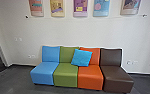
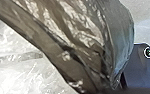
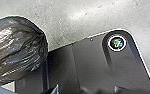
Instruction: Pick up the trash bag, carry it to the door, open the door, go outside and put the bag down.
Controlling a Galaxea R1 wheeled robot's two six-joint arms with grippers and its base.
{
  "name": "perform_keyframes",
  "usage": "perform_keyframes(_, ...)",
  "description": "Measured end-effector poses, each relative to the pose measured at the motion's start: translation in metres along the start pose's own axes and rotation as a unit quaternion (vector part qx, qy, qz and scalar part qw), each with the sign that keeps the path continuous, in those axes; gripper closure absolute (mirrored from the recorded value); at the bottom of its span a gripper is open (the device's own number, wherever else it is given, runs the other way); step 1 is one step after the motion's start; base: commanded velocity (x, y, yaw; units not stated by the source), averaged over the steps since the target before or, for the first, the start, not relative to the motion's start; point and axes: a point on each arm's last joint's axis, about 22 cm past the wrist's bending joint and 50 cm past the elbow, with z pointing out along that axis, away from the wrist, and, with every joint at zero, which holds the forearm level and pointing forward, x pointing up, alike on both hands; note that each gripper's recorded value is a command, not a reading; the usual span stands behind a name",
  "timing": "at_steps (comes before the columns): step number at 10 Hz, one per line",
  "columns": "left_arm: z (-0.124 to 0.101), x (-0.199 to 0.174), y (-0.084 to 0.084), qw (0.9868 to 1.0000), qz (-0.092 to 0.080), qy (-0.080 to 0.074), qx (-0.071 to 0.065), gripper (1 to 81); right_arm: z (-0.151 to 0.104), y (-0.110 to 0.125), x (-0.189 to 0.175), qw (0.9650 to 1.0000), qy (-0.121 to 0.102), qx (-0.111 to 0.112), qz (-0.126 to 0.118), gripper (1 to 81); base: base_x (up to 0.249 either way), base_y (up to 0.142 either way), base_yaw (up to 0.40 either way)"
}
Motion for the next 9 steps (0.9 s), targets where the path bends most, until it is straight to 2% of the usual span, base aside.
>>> perform_keyframes(2, -0.014, 0.007, 0.005, 0.9999, 0.005, 0.014, 0.001, 81.1, -0.007, -0.010, 0.016, 0.9997, 0.024, 0.000, -0.009, 1.0, 0.000, 0.000, 0.000)
perform_keyframes(4, -0.027, 0.004, 0.010, 0.9998, 0.008, 0.020, 0.002, 81.1, -0.011, -0.021, 0.006, 0.9995, 0.028, 0.000, -0.015, 1.0, 0.000, 0.000, 0.000)
perform_keyframes(7, -0.039, -0.013, 0.014, 0.9999, 0.004, 0.016, 0.002, 81.1, -0.022, -0.022, -0.015, 0.9996, 0.023, -0.010, -0.014, 1.0, 0.000, 0.000, 0.000)
perform_keyframes(9, -0.047, -0.038, 0.019, 1.0000, -0.001, 0.003, 0.002, 81.1, -0.034, -0.018, -0.025, 0.9992, 0.034, -0.018, -0.010, 1.0, 0.000, 0.000, 0.000)
